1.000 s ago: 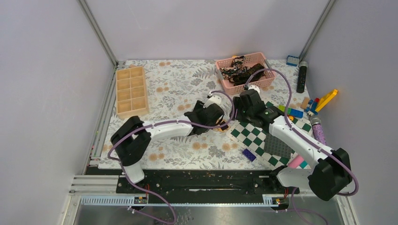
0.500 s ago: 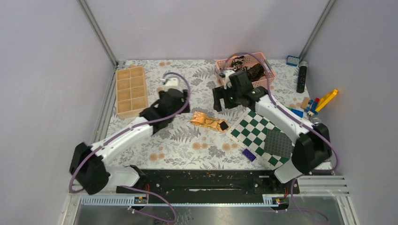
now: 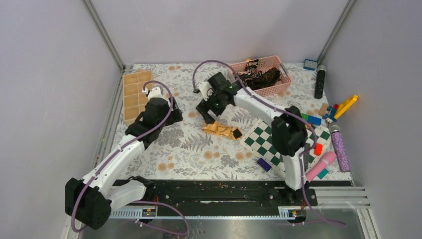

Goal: Roll the ties
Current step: Roll the tie at the center of the board.

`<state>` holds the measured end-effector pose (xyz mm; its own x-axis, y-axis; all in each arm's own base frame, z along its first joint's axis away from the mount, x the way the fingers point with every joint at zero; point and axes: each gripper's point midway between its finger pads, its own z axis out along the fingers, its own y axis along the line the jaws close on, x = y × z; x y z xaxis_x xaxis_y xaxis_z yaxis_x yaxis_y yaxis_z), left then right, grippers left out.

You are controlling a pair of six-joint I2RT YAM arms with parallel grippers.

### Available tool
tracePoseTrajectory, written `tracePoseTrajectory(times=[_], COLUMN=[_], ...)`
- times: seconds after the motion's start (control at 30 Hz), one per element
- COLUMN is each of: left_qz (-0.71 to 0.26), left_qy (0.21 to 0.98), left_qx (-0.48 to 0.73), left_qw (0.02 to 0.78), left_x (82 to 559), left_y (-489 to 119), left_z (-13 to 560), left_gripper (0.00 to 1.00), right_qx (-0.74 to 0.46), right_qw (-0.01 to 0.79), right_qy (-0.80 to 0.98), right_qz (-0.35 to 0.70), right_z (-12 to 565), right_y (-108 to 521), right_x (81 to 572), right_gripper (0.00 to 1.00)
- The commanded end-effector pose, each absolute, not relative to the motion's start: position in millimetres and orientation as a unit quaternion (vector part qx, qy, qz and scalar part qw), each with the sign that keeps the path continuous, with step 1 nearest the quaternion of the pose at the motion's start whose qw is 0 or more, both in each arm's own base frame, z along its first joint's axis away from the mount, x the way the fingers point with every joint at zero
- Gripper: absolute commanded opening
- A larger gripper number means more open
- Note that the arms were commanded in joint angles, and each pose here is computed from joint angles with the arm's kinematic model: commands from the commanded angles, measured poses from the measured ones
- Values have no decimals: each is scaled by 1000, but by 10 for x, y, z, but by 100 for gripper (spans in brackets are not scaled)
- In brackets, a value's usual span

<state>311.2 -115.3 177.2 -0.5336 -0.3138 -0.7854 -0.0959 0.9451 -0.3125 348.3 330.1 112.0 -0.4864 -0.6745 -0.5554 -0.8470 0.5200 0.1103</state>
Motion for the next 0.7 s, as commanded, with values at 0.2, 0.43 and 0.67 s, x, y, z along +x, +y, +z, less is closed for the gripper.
tracePoseTrajectory(times=[0.2, 0.43, 0.67], left_qz=[-140, -142, -146], left_qy=[862, 864, 864], left_qx=[-124, -124, -126], left_qw=[470, 468, 465], left_x=[3080, 3077, 3060], left_y=[-1124, -1116, -1118], left_z=[1817, 1797, 1762], left_gripper=[73, 73, 73], right_qx=[-521, -532, -542], right_qw=[170, 155, 146], right_qy=[818, 816, 814], right_qz=[174, 164, 151], right_z=[759, 586, 484], right_y=[3413, 3429, 3434], right_x=[3387, 3321, 3281], right_gripper=[98, 98, 98])
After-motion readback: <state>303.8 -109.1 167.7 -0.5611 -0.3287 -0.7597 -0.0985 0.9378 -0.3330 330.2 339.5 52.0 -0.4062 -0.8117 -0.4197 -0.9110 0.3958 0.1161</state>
